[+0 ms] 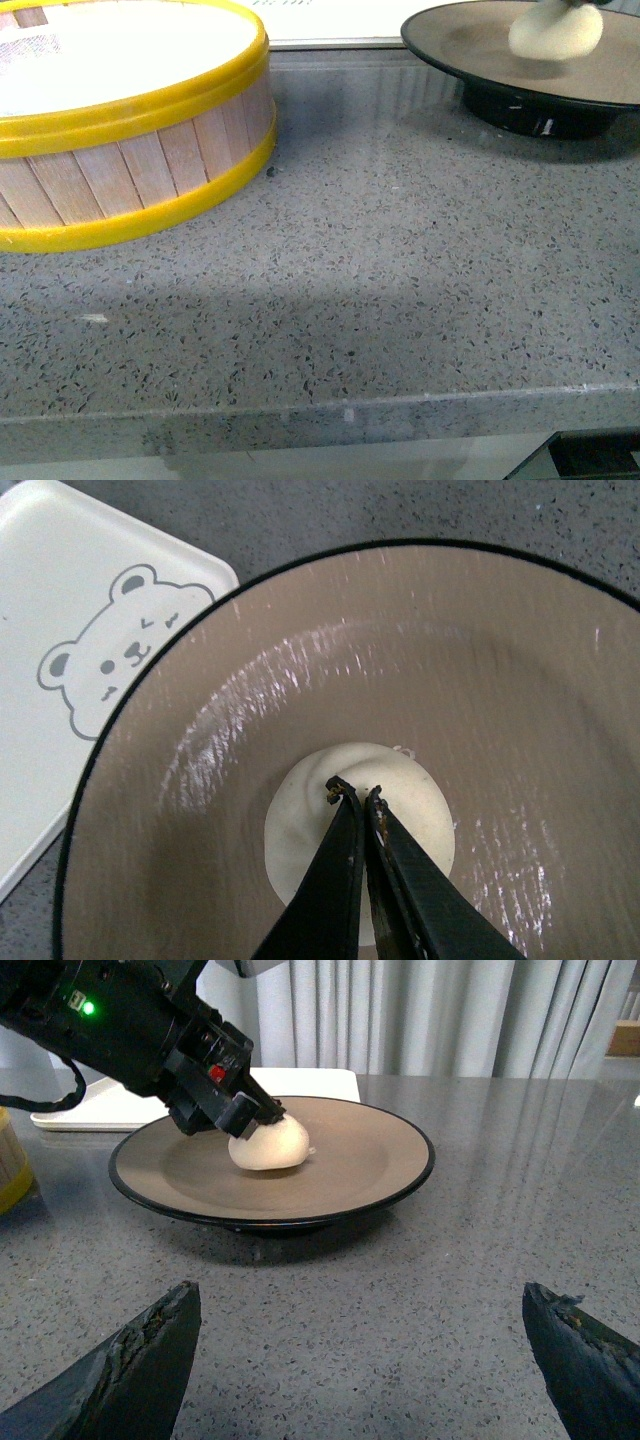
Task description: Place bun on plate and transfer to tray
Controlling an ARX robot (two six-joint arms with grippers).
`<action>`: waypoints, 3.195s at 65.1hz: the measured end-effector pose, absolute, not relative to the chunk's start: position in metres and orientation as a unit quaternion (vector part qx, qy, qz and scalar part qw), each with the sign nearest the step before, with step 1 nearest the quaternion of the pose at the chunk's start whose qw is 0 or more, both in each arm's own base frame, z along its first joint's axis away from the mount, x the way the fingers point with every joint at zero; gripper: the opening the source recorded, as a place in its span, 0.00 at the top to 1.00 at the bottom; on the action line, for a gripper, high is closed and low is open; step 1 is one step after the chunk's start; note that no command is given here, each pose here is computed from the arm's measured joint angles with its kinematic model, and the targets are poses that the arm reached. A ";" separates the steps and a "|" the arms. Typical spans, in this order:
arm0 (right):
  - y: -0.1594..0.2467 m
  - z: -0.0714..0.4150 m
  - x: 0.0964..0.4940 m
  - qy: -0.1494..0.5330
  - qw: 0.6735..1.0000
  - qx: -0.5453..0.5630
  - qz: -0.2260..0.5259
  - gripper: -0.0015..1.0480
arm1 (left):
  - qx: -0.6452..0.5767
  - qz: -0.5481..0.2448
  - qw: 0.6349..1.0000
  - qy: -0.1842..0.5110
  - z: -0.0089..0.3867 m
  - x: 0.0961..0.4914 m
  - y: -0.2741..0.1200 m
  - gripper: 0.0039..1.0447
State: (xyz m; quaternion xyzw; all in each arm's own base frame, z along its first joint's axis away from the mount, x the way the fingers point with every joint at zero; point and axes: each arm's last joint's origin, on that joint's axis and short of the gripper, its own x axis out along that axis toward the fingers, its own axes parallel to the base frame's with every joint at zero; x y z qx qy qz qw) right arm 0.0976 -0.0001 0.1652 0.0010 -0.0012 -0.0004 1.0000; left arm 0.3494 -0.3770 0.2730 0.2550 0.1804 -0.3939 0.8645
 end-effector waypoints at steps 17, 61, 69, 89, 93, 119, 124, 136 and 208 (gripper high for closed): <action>0.000 0.165 0.098 -0.001 1.000 0.001 0.000 0.09 | 0.252 -0.390 0.866 0.184 0.270 0.349 -0.376 0.76; 0.000 0.165 0.098 -0.001 1.000 0.001 -0.001 0.09 | 0.120 -0.328 0.935 0.062 0.396 0.326 -0.278 0.06; 0.000 0.165 0.098 -0.001 1.000 0.001 0.000 0.09 | 0.092 -0.219 0.971 0.036 0.416 0.298 -0.170 0.06; 0.000 0.165 0.098 -0.001 1.000 0.001 0.000 0.09 | 0.046 -0.028 0.997 0.054 0.369 0.179 0.006 0.06; 0.000 0.165 0.098 -0.001 1.000 0.001 0.000 0.09 | 0.024 -0.006 1.000 0.004 0.352 0.162 0.022 0.18; 0.000 0.165 0.098 -0.001 1.000 0.001 0.000 0.09 | -0.001 0.004 1.000 0.000 0.221 0.129 0.012 0.96; 0.000 0.165 0.098 -0.001 1.000 0.001 0.000 0.09 | -0.001 0.017 1.000 0.004 0.212 0.127 0.006 0.96; 0.000 0.165 0.098 -0.001 1.000 0.001 0.000 0.09 | -0.001 -0.002 1.000 0.001 0.200 0.121 0.000 0.96; 0.000 0.165 0.098 -0.001 1.000 0.001 0.000 0.09 | -0.001 0.000 1.000 -0.012 0.172 0.096 0.000 0.96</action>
